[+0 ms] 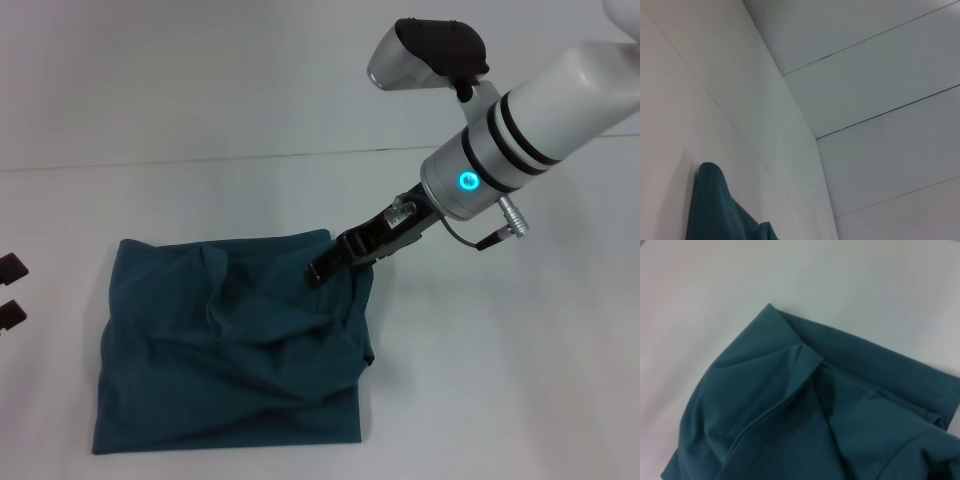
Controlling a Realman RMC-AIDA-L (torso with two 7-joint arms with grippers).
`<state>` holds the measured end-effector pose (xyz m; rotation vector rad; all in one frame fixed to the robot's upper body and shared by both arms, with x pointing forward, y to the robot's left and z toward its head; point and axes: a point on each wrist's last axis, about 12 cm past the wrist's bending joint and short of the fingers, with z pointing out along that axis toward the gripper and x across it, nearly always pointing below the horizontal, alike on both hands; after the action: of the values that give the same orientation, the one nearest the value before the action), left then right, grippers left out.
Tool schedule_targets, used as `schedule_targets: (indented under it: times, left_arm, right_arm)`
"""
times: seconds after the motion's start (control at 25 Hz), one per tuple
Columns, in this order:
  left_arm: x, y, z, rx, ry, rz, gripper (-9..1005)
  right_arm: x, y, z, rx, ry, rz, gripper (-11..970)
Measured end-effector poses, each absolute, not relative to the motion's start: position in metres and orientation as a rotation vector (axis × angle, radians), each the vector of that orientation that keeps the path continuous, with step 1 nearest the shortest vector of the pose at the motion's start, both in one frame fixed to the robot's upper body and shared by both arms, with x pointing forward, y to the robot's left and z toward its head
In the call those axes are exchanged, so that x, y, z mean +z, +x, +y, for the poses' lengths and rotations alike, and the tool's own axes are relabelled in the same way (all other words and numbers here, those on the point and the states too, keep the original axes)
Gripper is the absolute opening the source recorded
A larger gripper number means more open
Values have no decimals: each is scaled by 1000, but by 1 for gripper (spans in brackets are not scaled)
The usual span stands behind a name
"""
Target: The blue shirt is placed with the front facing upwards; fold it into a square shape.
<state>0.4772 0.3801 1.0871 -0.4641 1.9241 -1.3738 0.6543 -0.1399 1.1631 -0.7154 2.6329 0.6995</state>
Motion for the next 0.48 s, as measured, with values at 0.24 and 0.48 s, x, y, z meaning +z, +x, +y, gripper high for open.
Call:
schedule_targets:
  times: [0.24,0.48]
  left_arm:
    - [1083,476,379,-1370,-483,1923,937]
    - [1081,477,377,-1368,-492,1927,937]
  right_arm:
    - [1160,656,-139,683,-680,2628,792]
    - [1145,656,-135,674,-624,2627,791]
